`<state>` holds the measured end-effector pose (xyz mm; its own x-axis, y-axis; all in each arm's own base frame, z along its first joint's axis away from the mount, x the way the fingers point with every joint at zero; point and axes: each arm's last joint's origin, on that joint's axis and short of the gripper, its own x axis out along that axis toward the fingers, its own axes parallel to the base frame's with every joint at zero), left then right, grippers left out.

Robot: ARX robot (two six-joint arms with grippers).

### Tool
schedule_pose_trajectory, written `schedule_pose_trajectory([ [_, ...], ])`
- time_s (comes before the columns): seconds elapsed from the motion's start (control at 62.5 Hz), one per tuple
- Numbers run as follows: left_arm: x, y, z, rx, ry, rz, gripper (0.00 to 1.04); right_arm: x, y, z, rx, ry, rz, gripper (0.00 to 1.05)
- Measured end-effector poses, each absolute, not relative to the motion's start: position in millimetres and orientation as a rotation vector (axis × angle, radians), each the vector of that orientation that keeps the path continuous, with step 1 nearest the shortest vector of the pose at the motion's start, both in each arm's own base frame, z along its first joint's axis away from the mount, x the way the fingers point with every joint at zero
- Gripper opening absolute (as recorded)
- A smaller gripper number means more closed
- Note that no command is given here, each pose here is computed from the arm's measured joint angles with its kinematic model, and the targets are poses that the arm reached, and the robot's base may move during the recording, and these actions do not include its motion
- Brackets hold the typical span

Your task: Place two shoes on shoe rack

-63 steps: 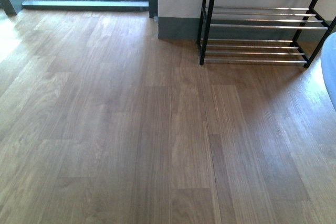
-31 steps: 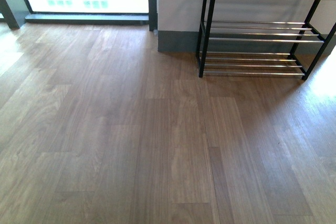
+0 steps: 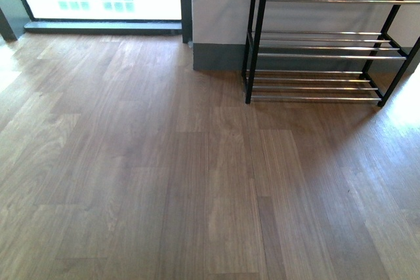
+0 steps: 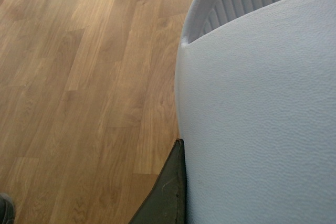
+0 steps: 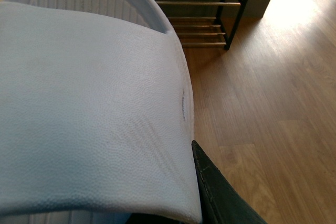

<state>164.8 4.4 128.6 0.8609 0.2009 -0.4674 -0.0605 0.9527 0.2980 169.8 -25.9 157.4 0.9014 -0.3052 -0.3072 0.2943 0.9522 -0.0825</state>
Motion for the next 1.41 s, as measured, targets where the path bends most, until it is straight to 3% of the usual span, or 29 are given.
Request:
schedule_pose_trajectory([
  [1.407,164.8,4.4,128.6,0.28,0.517,0.14,0.02,169.8,-25.9,157.1,-0.034,0.324,-0.31,0.01],
])
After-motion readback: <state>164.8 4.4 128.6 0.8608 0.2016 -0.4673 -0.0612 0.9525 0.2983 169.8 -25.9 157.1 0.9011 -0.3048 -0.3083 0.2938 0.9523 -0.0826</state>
